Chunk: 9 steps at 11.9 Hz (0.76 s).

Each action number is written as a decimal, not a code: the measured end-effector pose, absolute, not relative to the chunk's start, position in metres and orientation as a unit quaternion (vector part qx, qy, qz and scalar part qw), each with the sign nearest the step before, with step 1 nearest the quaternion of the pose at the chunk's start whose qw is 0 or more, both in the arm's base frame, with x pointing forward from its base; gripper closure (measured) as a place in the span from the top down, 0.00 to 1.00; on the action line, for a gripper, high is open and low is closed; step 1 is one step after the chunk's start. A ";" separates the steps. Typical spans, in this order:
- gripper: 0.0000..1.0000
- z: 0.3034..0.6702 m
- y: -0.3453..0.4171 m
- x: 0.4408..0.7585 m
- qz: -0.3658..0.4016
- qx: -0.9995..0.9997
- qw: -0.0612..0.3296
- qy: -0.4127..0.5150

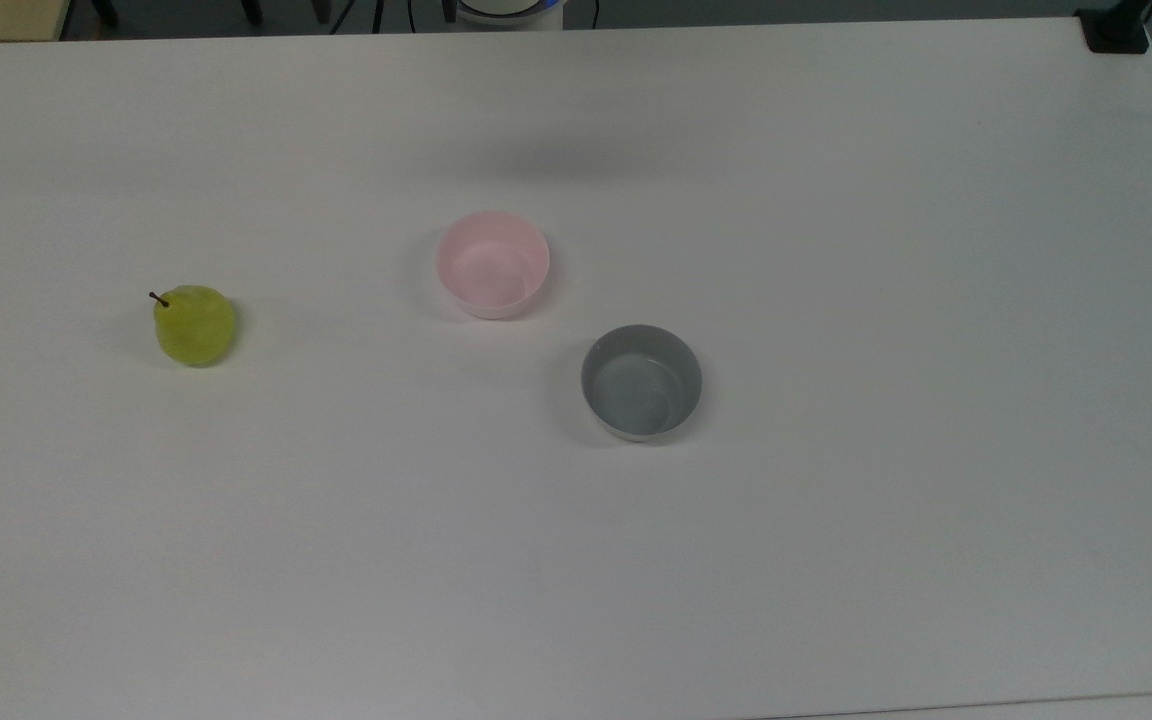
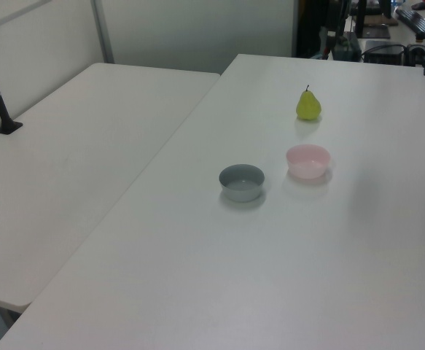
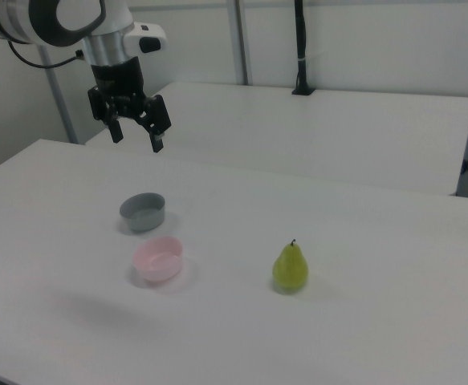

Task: Place the pear in the bowl

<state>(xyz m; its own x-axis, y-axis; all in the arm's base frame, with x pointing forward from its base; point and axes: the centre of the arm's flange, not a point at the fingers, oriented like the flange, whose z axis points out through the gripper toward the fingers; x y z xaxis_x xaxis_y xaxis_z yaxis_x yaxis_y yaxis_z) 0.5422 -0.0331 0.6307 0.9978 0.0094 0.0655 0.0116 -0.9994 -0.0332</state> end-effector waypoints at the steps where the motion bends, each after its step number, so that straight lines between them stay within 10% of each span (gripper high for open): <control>1: 1.00 0.631 -0.033 0.542 -0.033 -0.999 0.017 -0.005; 9: 1.00 0.625 -0.030 0.545 -0.028 -0.999 0.017 -0.008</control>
